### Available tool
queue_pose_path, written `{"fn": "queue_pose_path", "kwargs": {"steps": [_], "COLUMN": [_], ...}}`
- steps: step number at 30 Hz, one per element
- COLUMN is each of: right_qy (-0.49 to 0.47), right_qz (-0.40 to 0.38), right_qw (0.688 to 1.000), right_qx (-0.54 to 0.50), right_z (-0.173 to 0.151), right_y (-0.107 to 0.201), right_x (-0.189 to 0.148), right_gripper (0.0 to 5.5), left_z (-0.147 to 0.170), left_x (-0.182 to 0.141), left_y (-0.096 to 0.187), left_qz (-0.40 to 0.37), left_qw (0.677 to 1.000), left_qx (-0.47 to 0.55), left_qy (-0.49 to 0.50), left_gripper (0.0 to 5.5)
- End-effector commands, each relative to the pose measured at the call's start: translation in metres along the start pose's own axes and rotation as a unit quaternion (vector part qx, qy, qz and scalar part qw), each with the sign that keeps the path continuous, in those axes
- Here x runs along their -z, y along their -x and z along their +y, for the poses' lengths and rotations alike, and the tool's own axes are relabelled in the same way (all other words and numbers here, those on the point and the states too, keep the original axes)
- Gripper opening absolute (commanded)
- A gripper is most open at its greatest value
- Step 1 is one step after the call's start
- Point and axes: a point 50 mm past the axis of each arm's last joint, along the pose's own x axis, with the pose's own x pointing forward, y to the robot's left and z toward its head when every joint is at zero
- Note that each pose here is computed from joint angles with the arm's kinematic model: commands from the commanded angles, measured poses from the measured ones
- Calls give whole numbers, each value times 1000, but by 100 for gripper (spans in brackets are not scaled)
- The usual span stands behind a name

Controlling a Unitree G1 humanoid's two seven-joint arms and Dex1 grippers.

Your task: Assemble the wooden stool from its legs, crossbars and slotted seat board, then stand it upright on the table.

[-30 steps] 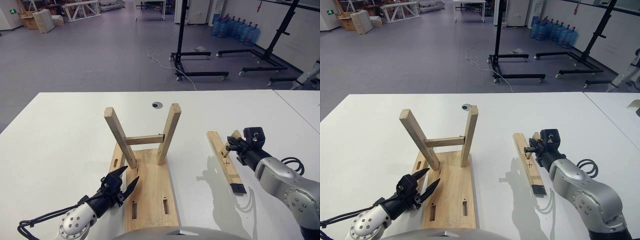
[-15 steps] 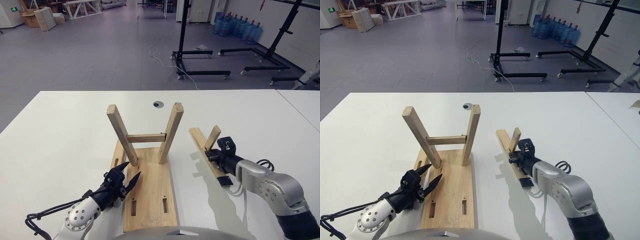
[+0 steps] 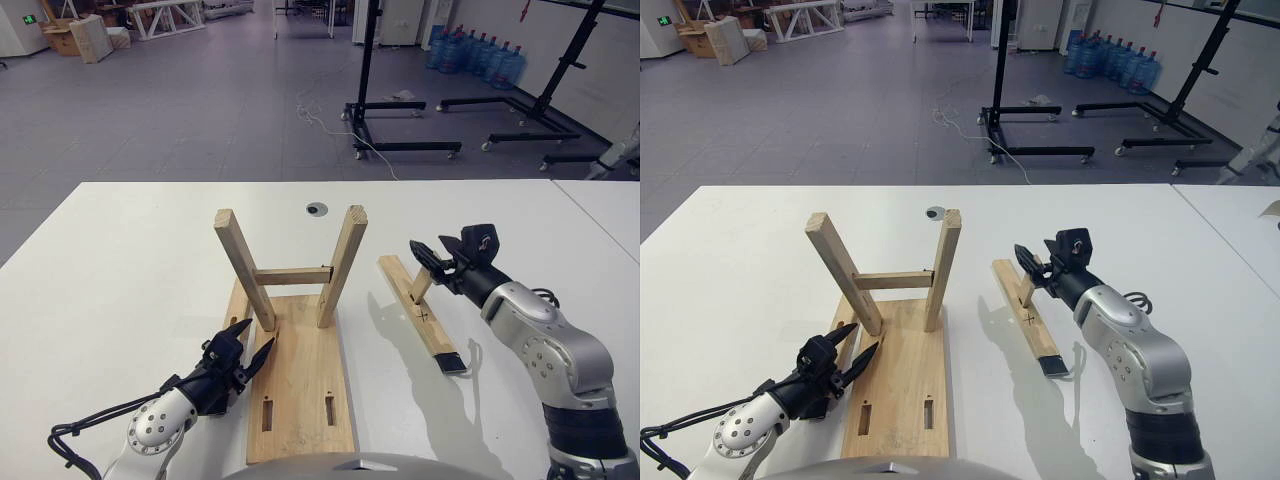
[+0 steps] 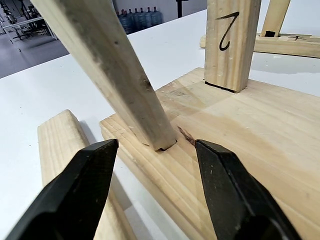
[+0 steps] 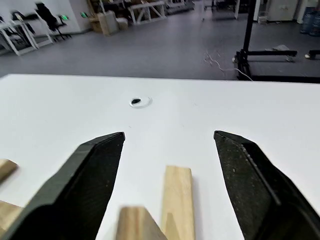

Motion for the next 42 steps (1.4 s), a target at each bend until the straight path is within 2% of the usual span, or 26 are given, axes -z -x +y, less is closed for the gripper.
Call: {"fn": "queue_pose_path", "kwargs": {"steps": [1, 4, 8, 15, 18, 22, 24, 29, 31, 35, 37, 39, 42], "right_qy": [-15, -11, 40, 82, 96, 128, 113, 74, 59, 48, 26, 21, 21], "right_qz": [-69, -110, -161, -183, -153, 16, 63, 25, -13, -160, -201, -180, -61], "right_qw": [996, 992, 983, 977, 981, 991, 992, 997, 998, 985, 977, 979, 992], "right_qx": [-55, -66, -77, -77, -69, -16, 6, 14, 22, 43, 65, 91, 106], "right_z": [9, 10, 16, 19, 18, 1, -5, -10, -14, -28, -41, -50, -53], "right_y": [-8, -14, -18, -17, -22, -37, -37, -36, -35, -27, -22, -18, 7], "right_x": [-29, -52, -82, -85, -57, 33, 54, 33, 16, -52, -77, -70, -11], "right_gripper": [329, 329, 329, 329, 329, 329, 329, 329, 329, 329, 329, 329, 329], "left_z": [1, 1, 2, 3, 3, 2, 3, 3, 1, -1, -3, -6, -12], "left_x": [5, 6, 5, 1, -2, -2, -1, 4, 4, 5, 5, 6, 6], "left_y": [-5, -8, -10, -12, -15, -18, -18, -18, -18, -17, -15, -11, -6], "left_qz": [2, -1, -3, -4, -5, -3, 0, 3, 3, 0, -2, -1, 0], "left_qw": [1000, 1000, 1000, 1000, 1000, 1000, 1000, 1000, 1000, 1000, 1000, 1000, 1000], "left_qx": [-12, -15, -12, -6, 3, 13, 18, 14, 13, 7, 6, 1, -9], "left_qy": [2, 4, 2, -4, -9, -9, -11, -8, -6, -8, -6, -2, 5], "left_gripper": [281, 281, 281, 281, 281, 281, 281, 281, 281, 281, 281, 281, 281]}}
